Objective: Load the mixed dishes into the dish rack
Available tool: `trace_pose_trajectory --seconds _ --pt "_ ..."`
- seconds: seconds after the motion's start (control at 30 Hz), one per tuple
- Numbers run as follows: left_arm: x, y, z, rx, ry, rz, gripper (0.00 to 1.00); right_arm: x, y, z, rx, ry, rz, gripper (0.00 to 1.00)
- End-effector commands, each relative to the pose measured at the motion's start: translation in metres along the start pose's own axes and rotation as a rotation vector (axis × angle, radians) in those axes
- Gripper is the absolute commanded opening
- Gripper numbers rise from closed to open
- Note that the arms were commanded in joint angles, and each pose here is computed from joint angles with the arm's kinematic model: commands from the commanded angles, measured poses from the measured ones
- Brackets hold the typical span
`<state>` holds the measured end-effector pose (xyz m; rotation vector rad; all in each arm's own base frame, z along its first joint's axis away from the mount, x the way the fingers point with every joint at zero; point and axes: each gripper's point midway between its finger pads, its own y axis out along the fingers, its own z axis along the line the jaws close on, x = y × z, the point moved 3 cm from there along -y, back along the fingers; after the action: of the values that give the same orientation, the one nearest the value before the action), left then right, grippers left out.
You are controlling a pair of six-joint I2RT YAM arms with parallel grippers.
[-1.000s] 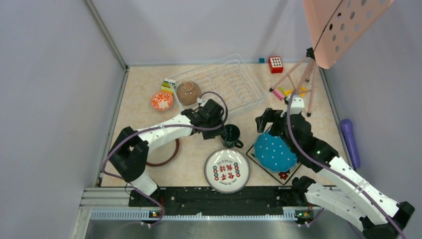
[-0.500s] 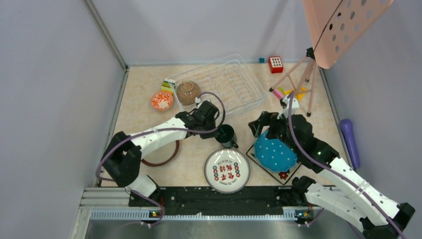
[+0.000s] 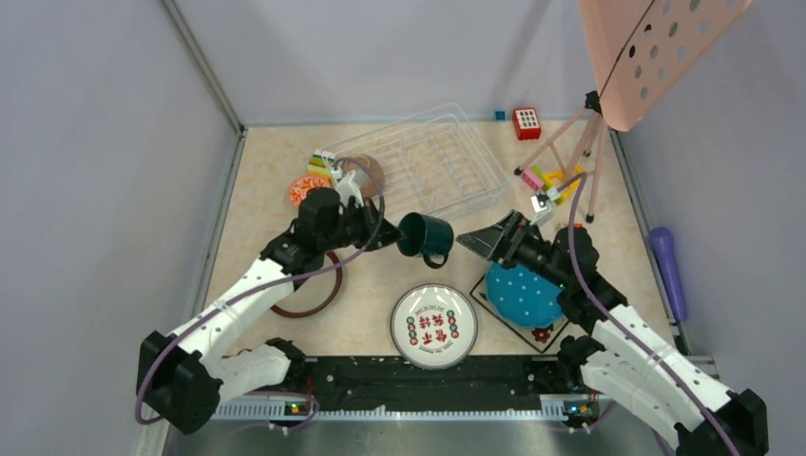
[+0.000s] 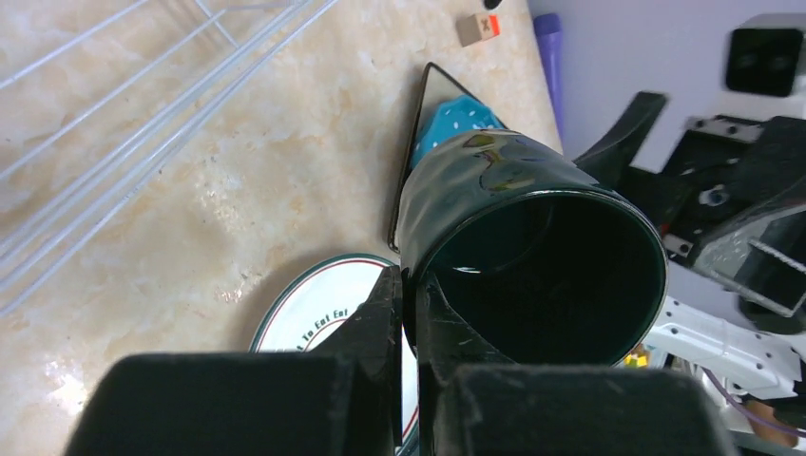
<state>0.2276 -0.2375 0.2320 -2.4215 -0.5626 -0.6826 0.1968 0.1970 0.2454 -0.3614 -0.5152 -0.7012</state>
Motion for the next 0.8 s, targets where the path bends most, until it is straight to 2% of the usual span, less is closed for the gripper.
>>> trace_pose_trajectory --seconds 0.0,0.2,0.4,0.77 --pt "0.023 -0.025 -0.053 -0.326 0.083 -0.076 0.00 0.002 -0.008 0.064 0.415 0.170 0.056 0.99" --pt "0.028 -0.043 -0.078 -0.450 0.142 -0.108 0.00 0.000 -0.010 0.075 0.561 0.315 0.102 0.99" --pt "0.036 -0.059 -0.100 -0.562 0.218 -0.169 0.00 0.005 -0.008 0.079 0.585 0.423 0.119 0.99" --pt "0.042 -0.058 -0.114 -0.642 0.256 -0.146 0.00 0.011 -0.008 0.094 0.617 0.446 0.161 0.99"
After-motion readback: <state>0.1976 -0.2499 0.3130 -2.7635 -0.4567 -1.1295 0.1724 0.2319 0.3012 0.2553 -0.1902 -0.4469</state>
